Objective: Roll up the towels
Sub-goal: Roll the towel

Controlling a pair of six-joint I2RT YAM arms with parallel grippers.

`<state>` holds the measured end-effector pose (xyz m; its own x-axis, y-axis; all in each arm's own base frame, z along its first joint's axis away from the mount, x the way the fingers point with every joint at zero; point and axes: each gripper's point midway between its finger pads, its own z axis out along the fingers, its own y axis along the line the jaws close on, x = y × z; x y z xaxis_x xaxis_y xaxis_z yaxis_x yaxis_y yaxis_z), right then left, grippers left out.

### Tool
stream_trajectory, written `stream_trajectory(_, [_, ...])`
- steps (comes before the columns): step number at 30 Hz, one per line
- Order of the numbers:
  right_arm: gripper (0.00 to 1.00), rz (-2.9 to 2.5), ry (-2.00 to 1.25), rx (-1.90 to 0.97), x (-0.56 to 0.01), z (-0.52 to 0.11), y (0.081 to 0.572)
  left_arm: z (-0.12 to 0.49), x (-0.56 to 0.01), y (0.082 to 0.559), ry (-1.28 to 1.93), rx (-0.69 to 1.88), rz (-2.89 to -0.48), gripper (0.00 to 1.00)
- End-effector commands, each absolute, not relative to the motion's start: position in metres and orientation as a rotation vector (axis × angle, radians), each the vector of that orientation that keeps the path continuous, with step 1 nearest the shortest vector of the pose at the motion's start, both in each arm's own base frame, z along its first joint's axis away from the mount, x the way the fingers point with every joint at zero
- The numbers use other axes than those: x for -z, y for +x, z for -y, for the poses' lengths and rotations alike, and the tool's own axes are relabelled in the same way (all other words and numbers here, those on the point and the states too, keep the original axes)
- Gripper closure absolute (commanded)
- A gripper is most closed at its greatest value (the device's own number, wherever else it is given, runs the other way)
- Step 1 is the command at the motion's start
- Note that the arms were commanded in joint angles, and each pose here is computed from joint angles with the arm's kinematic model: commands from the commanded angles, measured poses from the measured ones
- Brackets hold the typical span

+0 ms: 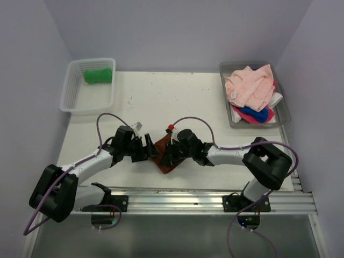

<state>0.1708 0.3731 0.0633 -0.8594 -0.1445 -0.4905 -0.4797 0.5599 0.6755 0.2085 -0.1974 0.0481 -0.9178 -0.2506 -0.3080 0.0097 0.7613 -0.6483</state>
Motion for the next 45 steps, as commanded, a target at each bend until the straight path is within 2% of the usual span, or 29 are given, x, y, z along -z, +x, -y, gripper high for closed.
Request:
stream_trajectory(1, [1.0,-2.365,-0.47,-1.411,-0.086,-0.388,0.165,0.201,-0.051,0.221,-0.194,0.967,-2.528,0.14])
stream_trajectory(12, [1.0,-2.299,-0.217,-1.747,-0.087,-0.39,0.17,0.197,-0.061,0.229,-0.245,0.95,-2.461,0.13])
stream_trajectory(20, [1.0,-2.319,-0.086,-1.769,-0.072,-0.384,0.177,0.19,-0.076,0.227,-0.212,0.93,-2.395,0.12])
stream_trajectory(23, [1.0,-2.318,-0.061,-1.765,-0.073,-0.381,0.18,0.186,-0.076,0.221,-0.193,0.913,-2.4,0.23])
stream_trajectory(26, [1.0,-2.319,-0.027,-1.774,-0.072,-0.378,0.184,0.186,-0.076,0.216,-0.17,0.925,-2.399,0.38])
stream_trajectory(29, [1.0,-2.295,0.012,-1.834,-0.079,-0.378,0.186,0.19,-0.078,0.214,-0.148,0.962,-2.388,0.46])
stream_trajectory(39, [1.0,-2.282,0.104,-1.927,-0.074,-0.374,0.189,0.204,-0.099,0.222,-0.102,1.069,-2.298,0.56])
stream_trajectory(45, [1.0,-2.28,0.116,-1.927,-0.072,-0.372,0.19,0.209,-0.098,0.229,-0.097,1.077,-2.294,0.58])
